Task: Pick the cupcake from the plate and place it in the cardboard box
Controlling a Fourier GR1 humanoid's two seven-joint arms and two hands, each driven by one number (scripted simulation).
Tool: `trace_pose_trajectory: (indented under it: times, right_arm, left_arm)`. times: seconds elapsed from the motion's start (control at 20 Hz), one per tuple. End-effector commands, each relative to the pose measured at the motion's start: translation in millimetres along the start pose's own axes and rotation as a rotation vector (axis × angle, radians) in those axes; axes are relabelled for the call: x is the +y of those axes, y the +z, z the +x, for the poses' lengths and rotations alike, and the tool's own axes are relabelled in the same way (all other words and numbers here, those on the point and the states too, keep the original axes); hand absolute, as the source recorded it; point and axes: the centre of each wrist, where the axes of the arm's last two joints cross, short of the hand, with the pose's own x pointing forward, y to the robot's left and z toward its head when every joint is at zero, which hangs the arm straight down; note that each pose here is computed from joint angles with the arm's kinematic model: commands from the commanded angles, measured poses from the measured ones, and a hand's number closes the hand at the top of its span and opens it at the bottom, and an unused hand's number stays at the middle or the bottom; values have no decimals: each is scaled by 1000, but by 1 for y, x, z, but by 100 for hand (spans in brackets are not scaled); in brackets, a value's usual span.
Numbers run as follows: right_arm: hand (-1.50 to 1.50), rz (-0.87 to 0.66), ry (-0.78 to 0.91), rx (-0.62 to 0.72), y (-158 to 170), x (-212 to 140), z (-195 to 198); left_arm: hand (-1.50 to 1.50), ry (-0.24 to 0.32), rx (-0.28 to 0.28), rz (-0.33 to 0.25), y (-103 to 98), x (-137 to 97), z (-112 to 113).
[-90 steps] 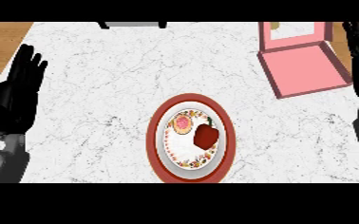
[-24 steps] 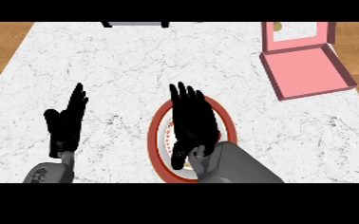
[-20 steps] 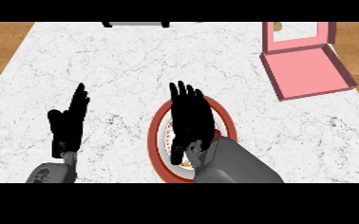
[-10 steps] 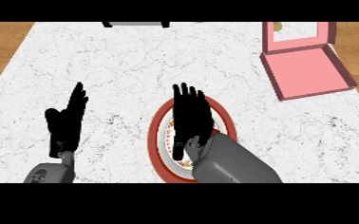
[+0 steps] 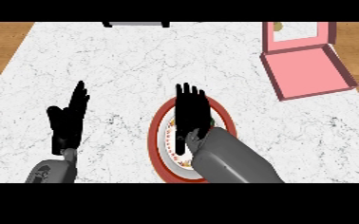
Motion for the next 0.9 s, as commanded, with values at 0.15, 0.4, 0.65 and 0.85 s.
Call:
trace_pose_trajectory:
  times: [0.15, 0.4, 0.65, 0.85]
  right_arm:
    - [-150, 25, 1, 66, -4, 28, -8]
    - [-150, 21, 6, 70, -28, 23, -8]
    - [-150, 10, 3, 84, -37, 21, 3]
    - [150, 28, 8, -23, -26, 13, -1]
  left_arm:
    - [0, 8, 7, 2, -1, -2, 7]
    - [0, 18, 2, -15, 10, -1, -14]
    - [0, -7, 1, 0, 4, 2, 6]
    - [0, -12, 3, -10, 14, 12, -3]
